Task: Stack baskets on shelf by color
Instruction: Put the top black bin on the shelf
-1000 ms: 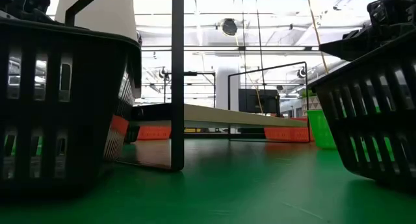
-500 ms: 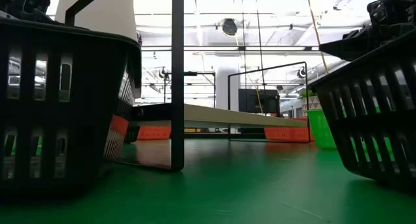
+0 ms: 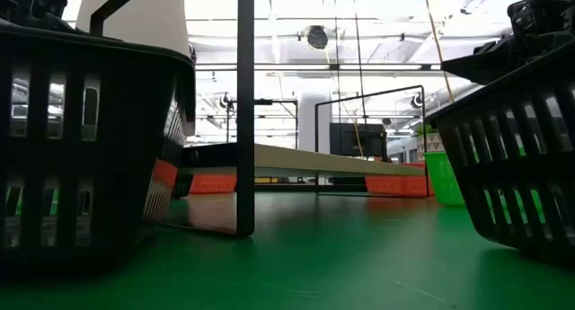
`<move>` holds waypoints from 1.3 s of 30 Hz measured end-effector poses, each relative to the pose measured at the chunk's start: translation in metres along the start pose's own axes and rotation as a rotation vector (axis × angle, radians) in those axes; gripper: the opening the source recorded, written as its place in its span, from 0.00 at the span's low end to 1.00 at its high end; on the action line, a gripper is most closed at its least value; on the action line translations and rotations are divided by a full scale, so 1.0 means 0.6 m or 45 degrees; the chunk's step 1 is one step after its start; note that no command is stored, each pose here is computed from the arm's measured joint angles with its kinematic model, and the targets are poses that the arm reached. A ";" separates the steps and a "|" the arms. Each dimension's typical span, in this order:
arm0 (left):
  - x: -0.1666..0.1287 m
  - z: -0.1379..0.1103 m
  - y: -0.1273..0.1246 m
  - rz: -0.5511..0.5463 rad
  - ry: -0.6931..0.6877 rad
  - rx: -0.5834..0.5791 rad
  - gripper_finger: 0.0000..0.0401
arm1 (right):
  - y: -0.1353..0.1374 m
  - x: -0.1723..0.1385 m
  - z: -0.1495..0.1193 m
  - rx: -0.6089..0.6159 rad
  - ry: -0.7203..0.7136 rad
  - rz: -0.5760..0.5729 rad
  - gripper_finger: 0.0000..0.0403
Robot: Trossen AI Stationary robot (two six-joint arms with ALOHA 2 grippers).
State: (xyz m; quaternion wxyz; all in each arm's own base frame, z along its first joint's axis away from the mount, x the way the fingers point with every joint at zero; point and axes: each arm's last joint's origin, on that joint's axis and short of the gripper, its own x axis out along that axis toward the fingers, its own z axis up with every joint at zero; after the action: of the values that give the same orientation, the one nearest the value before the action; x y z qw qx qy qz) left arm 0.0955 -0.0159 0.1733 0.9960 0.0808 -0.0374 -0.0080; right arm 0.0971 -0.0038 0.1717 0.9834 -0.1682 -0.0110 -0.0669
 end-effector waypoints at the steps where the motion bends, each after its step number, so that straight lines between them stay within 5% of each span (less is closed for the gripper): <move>1: 0.000 0.000 0.000 0.000 0.000 0.001 0.10 | 0.000 0.000 0.000 0.000 0.000 0.000 0.00; 24: -0.001 0.015 0.003 0.012 -0.102 0.027 0.10 | -0.003 0.000 0.007 0.052 -0.057 -0.021 0.00; 30: -0.014 0.075 0.015 -0.009 -0.140 0.082 0.10 | -0.003 0.000 0.009 0.060 -0.072 -0.024 0.00; 39: -0.022 0.178 0.036 -0.017 -0.012 -0.053 0.10 | -0.003 0.000 0.010 0.065 -0.075 -0.026 0.00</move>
State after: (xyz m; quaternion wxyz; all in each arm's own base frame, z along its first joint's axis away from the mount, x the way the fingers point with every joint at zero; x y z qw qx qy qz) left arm 0.0745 -0.0115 0.2808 0.9972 0.0603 -0.0414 -0.0158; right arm 0.0967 -0.0038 0.1778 0.9859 -0.1450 -0.0434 -0.0718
